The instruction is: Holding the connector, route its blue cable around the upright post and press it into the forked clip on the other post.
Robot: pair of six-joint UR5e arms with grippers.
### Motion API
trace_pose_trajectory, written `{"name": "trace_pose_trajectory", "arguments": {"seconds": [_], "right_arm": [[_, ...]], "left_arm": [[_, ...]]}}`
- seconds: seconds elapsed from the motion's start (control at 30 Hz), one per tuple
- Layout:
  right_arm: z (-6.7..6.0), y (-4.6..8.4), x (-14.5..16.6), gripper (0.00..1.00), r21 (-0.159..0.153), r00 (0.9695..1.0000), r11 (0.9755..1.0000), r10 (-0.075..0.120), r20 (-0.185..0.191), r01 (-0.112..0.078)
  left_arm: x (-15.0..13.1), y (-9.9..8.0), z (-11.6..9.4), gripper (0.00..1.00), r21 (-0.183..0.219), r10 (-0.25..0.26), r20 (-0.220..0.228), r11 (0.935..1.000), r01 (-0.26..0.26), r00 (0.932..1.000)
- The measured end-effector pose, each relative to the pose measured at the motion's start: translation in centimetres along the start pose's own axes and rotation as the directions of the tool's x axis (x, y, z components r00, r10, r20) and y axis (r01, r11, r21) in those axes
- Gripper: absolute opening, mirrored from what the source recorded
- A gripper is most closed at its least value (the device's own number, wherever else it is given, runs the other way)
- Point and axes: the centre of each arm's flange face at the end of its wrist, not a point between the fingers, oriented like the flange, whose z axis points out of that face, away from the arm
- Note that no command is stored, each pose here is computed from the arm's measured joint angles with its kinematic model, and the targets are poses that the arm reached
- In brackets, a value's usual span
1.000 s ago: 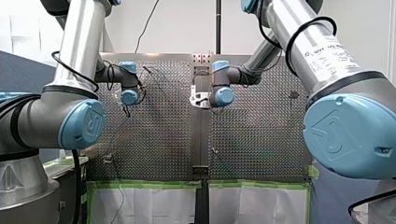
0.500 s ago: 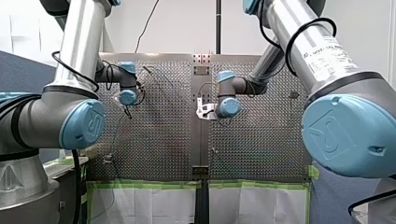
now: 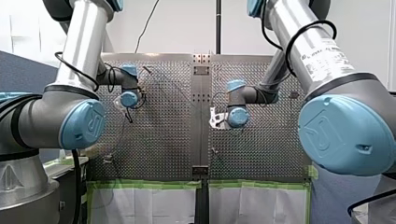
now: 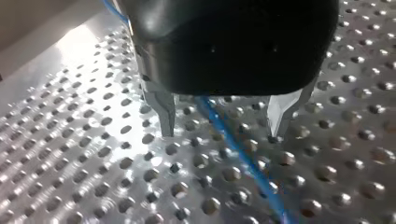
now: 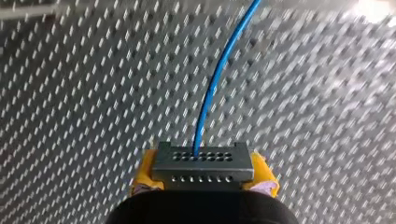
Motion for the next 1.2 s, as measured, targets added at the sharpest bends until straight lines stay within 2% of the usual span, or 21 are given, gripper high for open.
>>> {"name": "trace_pose_trajectory", "arguments": {"seconds": [0.23,0.37,0.53,0.7,0.9,1.1,1.2], "right_arm": [[-0.5,3.0,-2.1,0.00,-0.070,0.9997,0.9976,-0.003,0.026,0.005],[-1.0,4.2,-3.1,0.00,-0.090,0.9991,0.9959,-0.008,0.043,0.012],[-1.6,5.5,-4.6,0.00,-0.110,0.9986,0.9939,-0.001,0.053,0.007],[-2.4,6.1,-5.8,0.00,-0.118,0.9985,0.9930,0.008,0.055,-0.001],[-3.5,6.6,-7.4,0.00,-0.121,0.9978,0.9922,0.034,0.056,-0.027],[-4.7,7.0,-10.7,0.00,-0.130,0.9949,0.9910,0.045,0.090,-0.033],[-5.6,7.2,-12.7,0.00,-0.137,0.9921,0.9898,0.054,0.113,-0.038]], "left_arm": [[0.2,0.1,-0.2,1.00,-0.011,0.002,-0.016,0.9999,-0.002,0.9999],[0.2,0.1,-0.2,1.00,-0.012,0.002,-0.019,0.9999,-0.002,0.9998],[0.3,0.1,-0.3,1.00,-0.015,0.002,-0.024,0.9999,-0.003,0.9997],[0.3,0.1,-0.3,1.00,-0.017,0.004,-0.029,0.9998,-0.004,0.9996],[0.4,0.1,-0.4,1.00,-0.021,0.008,-0.033,0.9997,-0.009,0.9994],[0.4,0.1,-0.4,1.00,-0.022,0.009,-0.034,0.9997,-0.010,0.9994],[0.4,0.2,-0.4,1.00,-0.023,0.010,-0.035,0.9997,-0.011,0.9993]]}}
